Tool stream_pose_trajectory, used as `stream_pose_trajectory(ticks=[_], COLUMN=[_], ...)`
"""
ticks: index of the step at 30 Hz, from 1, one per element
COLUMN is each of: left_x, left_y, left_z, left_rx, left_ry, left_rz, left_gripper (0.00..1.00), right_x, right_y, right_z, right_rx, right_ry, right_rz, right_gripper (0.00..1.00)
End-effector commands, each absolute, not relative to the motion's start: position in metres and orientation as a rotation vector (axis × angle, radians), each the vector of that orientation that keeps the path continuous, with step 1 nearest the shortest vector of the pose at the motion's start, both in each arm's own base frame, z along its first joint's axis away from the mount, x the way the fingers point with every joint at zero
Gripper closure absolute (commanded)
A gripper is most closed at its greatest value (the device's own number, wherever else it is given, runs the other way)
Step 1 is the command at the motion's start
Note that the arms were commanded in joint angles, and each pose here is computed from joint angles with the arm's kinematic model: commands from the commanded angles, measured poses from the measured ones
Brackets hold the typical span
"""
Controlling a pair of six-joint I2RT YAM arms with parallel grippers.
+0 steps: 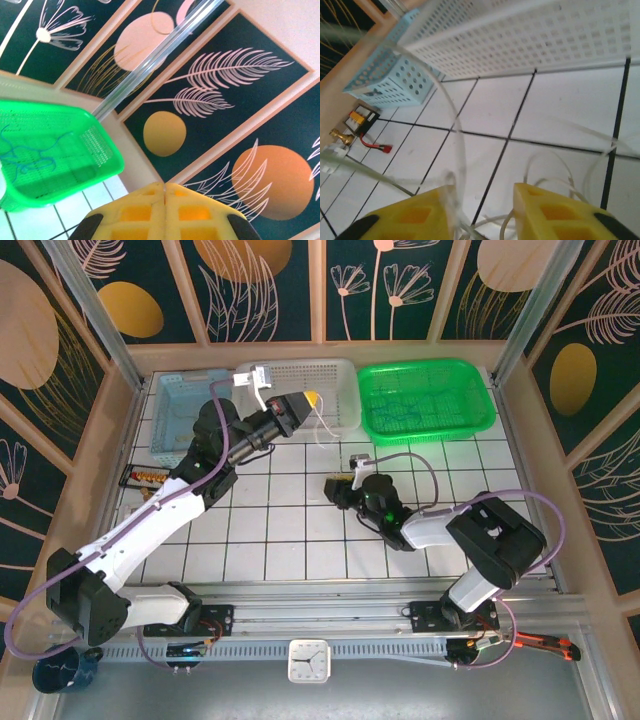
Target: Untangle the cables
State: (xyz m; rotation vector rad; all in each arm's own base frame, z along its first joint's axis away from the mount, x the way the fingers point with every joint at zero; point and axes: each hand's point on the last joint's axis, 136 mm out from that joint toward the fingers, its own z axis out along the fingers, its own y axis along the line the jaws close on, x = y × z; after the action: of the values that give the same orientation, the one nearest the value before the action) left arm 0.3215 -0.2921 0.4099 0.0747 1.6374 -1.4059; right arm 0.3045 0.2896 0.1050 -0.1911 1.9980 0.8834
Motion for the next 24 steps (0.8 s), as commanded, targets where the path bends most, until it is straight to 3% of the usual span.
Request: stream_pose_trajectory(ticks=[1,24], left_x=[0.309,0.31], left_y=[-0.287,-0.284], left_z=[0.447,0.415], left_rx=[0.108,0.085], left_ry=[1.512,1.561], left_rz=[-1.473,-1.438], left_gripper=[1.0,1.0], right_x=[0.304,0.287], right_y=[0.29,0.262], right_z=[0.107,0.191], right_rx=[-0.186,-0.277], right_ry=[1.998,1.882], right_rz=[0.896,0.823], right_gripper=[0.55,0.5])
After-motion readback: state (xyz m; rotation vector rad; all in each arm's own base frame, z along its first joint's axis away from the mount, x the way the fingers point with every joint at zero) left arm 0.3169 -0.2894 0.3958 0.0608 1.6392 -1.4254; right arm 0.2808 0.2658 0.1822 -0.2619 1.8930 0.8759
